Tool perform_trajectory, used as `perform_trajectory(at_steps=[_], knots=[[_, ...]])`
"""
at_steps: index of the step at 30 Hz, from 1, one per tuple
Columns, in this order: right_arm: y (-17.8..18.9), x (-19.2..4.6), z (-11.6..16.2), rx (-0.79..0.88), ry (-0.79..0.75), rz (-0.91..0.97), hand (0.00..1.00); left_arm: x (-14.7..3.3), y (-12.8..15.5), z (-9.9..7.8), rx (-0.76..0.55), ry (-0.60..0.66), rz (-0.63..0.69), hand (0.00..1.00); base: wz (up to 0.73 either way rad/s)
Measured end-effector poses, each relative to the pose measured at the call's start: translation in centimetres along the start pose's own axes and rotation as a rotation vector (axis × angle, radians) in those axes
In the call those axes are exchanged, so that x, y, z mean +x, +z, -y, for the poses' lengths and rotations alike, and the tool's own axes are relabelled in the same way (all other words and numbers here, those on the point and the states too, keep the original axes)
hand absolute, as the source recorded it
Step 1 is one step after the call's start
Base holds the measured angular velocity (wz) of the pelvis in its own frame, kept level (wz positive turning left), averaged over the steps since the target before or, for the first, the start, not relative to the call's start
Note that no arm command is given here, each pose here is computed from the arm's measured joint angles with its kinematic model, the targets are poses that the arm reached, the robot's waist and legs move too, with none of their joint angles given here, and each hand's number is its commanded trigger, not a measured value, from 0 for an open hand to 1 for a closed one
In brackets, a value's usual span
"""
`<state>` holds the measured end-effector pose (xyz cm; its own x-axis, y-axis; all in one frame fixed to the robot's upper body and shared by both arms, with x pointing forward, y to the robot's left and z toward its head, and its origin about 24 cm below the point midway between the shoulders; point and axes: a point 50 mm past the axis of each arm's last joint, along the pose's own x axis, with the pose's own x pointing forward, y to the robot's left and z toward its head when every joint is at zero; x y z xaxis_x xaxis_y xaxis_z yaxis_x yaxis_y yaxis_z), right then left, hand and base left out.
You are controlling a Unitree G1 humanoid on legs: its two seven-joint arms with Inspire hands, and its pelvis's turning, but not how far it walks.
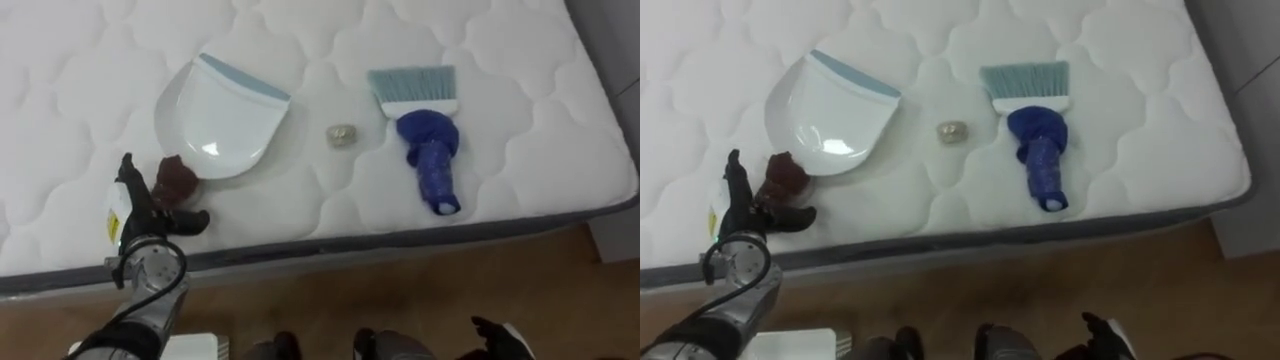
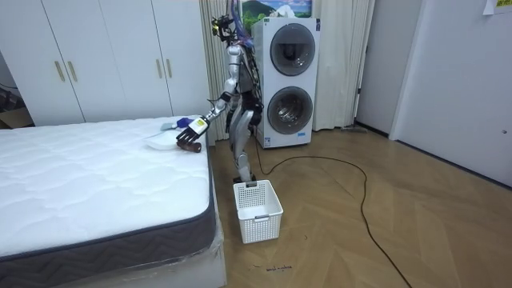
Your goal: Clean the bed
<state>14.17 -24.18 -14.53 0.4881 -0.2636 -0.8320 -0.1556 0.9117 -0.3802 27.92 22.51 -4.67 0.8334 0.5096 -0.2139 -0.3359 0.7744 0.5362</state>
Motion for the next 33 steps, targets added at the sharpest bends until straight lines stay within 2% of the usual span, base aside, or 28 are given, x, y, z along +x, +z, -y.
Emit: perform_trajectory(at_steps=[9, 21, 31, 33], knots=[[0.3, 0.0, -0.2, -0.015, 0.008, 0.009, 0.00, 0.7, 0.3, -0.6, 0.021, -0.012, -0.001, 0.00, -0.01], [0.1, 0.0, -0.1, -0.011, 0.004, -0.014, 0.00, 1.7, 1.4, -1.0, -0.024, -0.064, -0.015, 0.00, 0.00], [-0.7, -0.1, 0.1, -0.028, 0.005, -0.062, 0.00, 2.5, 1.2, -1.2, 0.031, -0.135, -0.084, 0.00, -0.02], [-0.9, -0.1, 0.1, -0.033, 0.005, -0.077, 0.00, 2.6, 1.2, -1.3, 0.041, -0.144, -0.100, 0.51, -0.08]])
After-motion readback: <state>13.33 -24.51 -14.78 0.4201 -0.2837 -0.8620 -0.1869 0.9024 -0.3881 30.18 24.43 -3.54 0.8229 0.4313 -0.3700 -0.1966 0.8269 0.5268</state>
